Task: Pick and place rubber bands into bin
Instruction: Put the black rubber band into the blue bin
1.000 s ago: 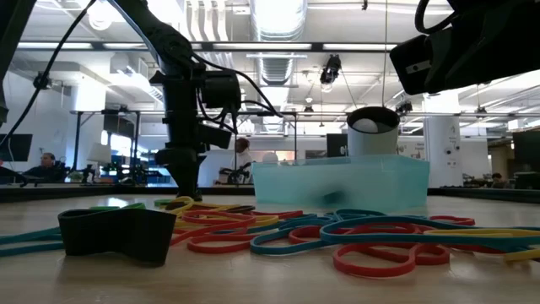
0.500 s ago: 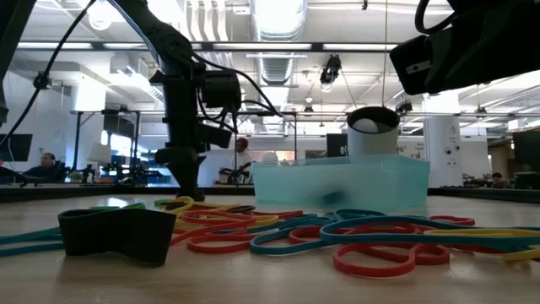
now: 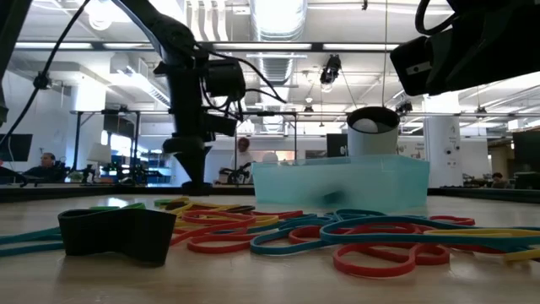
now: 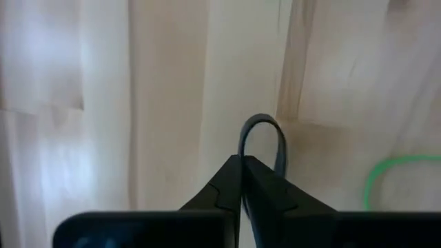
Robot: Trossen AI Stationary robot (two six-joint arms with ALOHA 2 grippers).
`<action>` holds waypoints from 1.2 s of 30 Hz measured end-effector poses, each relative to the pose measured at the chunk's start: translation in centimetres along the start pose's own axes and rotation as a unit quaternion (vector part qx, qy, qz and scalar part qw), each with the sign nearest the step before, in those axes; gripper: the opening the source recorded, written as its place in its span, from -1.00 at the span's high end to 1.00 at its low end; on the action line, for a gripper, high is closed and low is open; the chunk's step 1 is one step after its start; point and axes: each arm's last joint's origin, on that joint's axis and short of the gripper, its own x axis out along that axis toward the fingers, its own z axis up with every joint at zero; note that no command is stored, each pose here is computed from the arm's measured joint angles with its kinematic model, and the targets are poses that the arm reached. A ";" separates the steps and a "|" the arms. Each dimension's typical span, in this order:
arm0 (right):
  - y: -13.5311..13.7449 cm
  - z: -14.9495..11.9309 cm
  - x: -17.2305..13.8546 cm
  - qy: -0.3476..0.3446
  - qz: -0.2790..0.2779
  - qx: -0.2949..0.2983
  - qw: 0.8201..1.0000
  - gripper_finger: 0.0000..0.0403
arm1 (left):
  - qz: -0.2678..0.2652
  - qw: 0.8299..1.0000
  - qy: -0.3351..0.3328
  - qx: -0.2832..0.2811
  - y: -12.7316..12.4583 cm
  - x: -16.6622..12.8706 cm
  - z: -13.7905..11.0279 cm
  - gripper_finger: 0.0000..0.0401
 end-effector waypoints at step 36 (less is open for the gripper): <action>0.0 -0.5 0.1 0.007 0.000 0.000 1.000 0.65 | 0.002 0.935 -0.356 -0.014 -0.1 -6.3 8.0 1.00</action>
